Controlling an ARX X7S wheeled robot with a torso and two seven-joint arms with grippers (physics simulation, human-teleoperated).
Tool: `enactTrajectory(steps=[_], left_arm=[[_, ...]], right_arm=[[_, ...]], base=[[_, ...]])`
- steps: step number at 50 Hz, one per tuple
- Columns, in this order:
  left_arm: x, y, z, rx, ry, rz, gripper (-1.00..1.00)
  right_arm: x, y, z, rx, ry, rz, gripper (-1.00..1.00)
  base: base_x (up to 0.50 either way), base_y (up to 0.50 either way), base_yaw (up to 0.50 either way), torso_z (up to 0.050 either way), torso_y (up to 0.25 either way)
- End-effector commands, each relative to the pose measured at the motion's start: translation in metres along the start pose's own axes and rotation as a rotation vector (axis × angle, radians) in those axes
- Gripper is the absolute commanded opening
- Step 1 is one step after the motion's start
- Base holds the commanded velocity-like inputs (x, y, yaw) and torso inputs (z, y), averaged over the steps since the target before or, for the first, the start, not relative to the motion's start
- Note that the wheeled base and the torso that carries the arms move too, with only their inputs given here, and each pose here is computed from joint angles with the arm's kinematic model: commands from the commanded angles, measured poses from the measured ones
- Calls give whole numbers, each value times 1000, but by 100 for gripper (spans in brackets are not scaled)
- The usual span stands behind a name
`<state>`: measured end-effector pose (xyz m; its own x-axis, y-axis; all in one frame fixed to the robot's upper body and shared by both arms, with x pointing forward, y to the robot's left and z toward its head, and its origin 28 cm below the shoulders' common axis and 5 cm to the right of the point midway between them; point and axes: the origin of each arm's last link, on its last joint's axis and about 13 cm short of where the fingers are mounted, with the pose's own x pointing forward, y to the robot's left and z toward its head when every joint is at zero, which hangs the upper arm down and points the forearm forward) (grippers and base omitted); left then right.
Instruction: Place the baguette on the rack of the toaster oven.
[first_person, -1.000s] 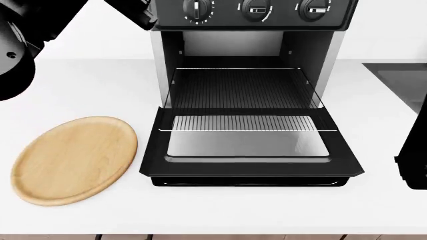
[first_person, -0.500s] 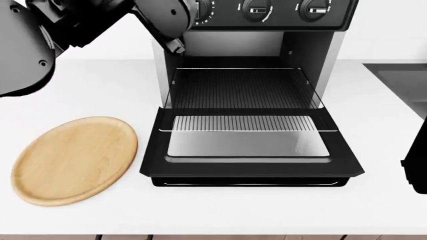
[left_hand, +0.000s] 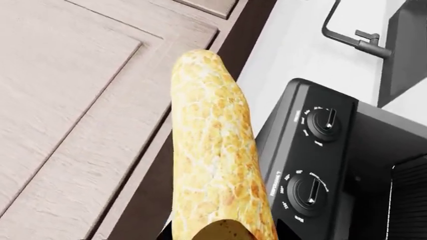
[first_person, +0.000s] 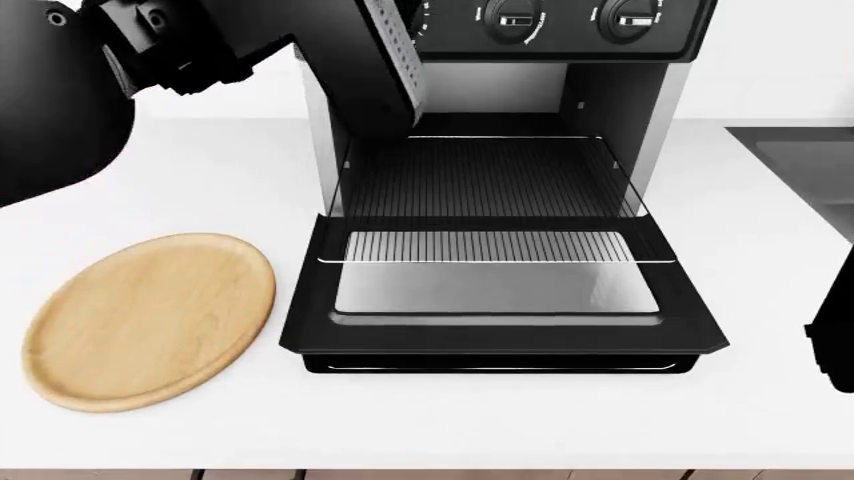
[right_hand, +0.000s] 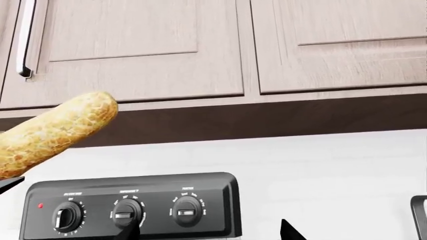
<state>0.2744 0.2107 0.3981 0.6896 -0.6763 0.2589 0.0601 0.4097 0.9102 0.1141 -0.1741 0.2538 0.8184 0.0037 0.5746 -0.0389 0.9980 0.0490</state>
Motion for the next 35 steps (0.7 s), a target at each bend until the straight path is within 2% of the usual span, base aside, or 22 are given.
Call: enactTrajectory(steps=[1,20,26,35], left_arm=[[3,7,5,47,-20,-1,-100],[15,9,6,117,-55,-36,-100],[23,1,0,134,-73,-57,-100],[32,-9,-3,116,-92,-80,-100]], right_arm=[[-1,0,-1,4,-1,-3,100],[-3,-2,-2,7,1,-11,100],[-4,-3,-3,4,6,-15,100],[-4,-4,-4,4,12,-19,100]], base=[[0,0,0,0,0],[0,0,0,0,0],[0,0,0,0,0],[0,0,0,0,0]])
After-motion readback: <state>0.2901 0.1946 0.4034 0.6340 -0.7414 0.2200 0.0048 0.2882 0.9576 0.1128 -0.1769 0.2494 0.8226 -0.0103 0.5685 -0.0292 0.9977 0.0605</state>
